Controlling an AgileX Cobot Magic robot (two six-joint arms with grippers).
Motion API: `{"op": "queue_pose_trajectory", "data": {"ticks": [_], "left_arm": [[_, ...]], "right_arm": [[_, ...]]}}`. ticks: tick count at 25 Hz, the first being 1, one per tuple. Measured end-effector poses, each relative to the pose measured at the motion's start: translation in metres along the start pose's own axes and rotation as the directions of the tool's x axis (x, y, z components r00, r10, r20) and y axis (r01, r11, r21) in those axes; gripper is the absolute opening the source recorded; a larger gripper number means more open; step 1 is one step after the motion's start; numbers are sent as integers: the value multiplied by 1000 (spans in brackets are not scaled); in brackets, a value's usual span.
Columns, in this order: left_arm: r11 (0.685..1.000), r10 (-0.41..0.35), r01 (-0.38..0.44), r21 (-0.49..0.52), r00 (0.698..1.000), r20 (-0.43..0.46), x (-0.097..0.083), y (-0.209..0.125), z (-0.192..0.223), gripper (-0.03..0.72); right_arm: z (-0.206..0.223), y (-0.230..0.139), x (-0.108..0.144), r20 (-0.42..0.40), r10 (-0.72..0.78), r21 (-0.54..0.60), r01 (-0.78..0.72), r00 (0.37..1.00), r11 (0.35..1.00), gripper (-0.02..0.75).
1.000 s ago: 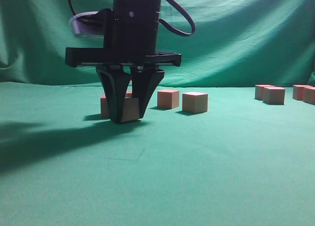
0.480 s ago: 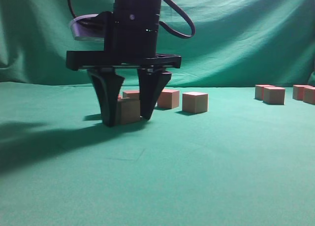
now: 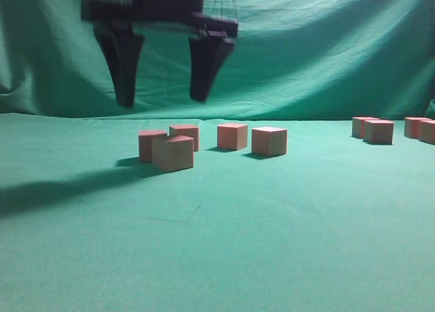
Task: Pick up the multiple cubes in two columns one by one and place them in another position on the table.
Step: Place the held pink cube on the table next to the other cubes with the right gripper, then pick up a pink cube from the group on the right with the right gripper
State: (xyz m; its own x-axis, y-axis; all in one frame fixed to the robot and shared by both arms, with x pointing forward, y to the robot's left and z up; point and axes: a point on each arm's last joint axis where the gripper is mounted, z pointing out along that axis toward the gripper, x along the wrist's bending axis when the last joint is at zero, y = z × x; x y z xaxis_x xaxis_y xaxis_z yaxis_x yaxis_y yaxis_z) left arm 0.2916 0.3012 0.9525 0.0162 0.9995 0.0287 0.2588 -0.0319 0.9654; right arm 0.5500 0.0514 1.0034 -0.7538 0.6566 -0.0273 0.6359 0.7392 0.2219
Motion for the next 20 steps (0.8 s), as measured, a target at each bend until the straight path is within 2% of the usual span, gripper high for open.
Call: {"op": "queue_pose_trajectory", "data": {"ticks": [4,8,11,15,18,19,20], "left_arm": [[1000,0,0,0,1000,0,0,0,0,0],[1000,0,0,0,1000,0,0,0,0,0],[1000,0,0,0,1000,0,0,0,0,0],[1000,0,0,0,1000,0,0,0,0,0],[1000,0,0,0,1000,0,0,0,0,0],[1000,0,0,0,1000,0,0,0,0,0],[1000,0,0,0,1000,0,0,0,0,0]], "right_arm": [[-38,6,-3,25,-12,-91,15,1000,996,605],[-95,-2,-20,147,9,-198,20,989,980,605],[-143,-16,-57,200,113,-295,-50,973,954,605],[-187,-49,-128,223,334,-384,-232,916,893,605],[-188,-77,-174,218,465,-369,-368,858,853,605],[-182,-88,-189,221,500,-345,-412,838,843,561],[-174,-98,-201,223,529,-315,-452,819,834,562]]}}
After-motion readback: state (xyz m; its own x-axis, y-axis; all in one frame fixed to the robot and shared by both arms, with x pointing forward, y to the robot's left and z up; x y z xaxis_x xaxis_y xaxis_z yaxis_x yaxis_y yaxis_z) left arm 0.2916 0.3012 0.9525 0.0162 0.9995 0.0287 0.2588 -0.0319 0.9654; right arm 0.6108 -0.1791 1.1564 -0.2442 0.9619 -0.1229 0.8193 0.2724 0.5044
